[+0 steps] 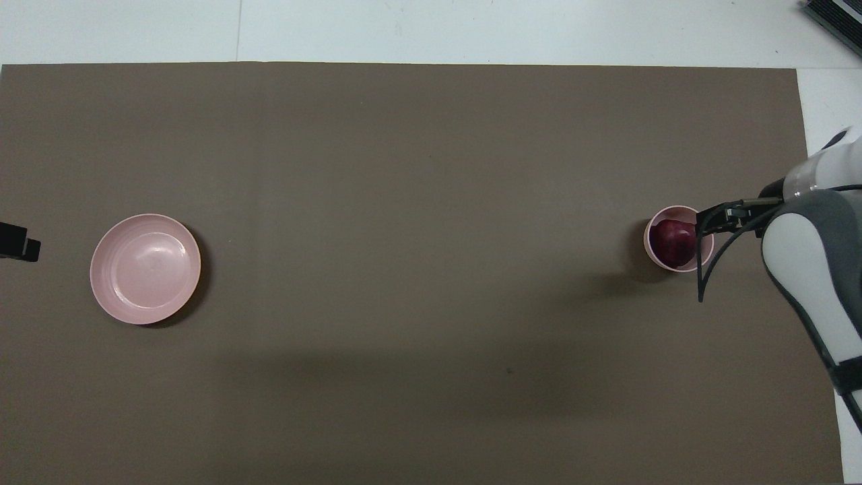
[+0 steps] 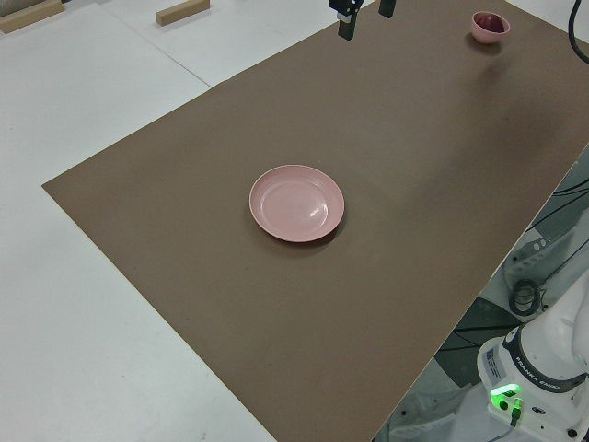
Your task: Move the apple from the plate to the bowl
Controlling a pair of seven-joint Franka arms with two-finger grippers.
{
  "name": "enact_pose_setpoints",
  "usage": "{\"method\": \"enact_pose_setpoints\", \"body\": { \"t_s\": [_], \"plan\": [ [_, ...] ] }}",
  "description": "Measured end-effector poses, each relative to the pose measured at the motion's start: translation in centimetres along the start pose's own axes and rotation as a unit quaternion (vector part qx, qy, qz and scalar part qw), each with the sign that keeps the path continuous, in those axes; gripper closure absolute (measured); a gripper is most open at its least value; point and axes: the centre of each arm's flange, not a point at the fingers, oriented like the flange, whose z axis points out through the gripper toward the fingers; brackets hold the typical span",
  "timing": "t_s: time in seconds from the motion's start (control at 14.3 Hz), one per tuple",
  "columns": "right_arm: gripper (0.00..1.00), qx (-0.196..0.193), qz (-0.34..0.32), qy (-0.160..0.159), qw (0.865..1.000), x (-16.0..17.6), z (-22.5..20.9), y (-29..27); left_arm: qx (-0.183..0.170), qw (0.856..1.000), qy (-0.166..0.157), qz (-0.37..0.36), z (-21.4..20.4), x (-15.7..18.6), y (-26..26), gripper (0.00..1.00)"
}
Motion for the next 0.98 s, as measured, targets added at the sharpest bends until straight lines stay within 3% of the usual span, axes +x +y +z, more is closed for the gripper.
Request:
{"method": "enact_pose_setpoints", "body": {
  "t_s": [0.63, 0.98],
  "plan": [
    [0.0, 0.02, 0.013, 0.021, 0.999, -6.1, -15.1, 1.2, -0.001, 1.0, -0.003, 0.012, 0.2, -0.1, 1.2, 0.0],
    [0.0, 0.024, 0.014, 0.017, 0.999, -7.0, -16.9, 1.5, -0.001, 1.0, -0.003, 0.011, 0.2, -0.2, 1.1, 0.0]
  ]
}}
